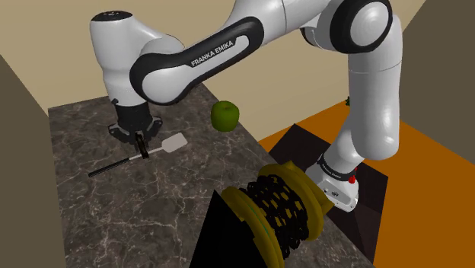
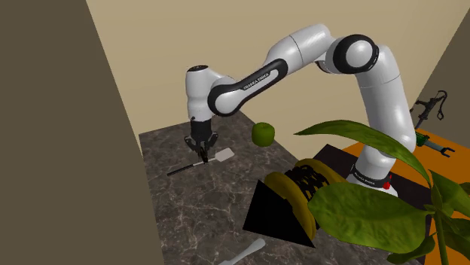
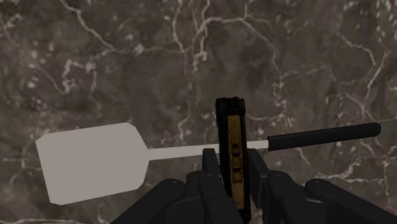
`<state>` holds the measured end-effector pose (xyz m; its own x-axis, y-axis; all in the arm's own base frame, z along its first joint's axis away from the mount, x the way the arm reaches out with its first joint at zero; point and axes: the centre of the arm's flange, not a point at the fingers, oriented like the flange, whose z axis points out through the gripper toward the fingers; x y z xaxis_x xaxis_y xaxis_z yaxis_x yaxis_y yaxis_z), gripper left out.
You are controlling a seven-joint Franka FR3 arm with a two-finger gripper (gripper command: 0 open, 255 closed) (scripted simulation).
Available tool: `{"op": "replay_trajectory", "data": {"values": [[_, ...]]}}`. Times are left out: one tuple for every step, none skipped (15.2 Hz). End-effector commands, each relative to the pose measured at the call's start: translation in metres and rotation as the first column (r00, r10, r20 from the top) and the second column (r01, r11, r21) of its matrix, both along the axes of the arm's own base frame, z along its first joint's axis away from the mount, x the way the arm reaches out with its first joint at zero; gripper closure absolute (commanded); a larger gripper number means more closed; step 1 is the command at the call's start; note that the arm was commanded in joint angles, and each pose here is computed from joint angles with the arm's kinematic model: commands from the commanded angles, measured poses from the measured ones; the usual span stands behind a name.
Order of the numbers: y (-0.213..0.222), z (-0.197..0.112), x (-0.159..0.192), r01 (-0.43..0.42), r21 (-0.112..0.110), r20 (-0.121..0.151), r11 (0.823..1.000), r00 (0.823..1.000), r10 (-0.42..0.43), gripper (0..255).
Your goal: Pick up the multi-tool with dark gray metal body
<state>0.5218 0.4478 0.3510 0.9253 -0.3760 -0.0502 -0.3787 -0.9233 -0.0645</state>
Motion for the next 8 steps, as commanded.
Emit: {"op": "replay_trajectory", "data": {"values": [[0.0,0.011,0.001,0.0,0.0,0.0,1.0,1.0,0.0,255],[0.0,0.016,0.001,0.0,0.0,0.0,1.0,1.0,0.0,255],[0.0,0.021,0.001,0.0,0.0,0.0,1.0,1.0,0.0,255],[0.0,0.027,0.001,0.0,0.0,0.0,1.0,1.0,0.0,255],[0.0,0.032,0.001,0.0,0.0,0.0,1.0,1.0,0.0,255],[0.0,0.037,0.001,0.0,0.0,0.0,1.0,1.0,0.0,255],[0.0,0.038,0.001,0.0,0.0,0.0,1.0,1.0,0.0,255],[0.0,0.038,0.001,0.0,0.0,0.0,1.0,1.0,0.0,255]]}}
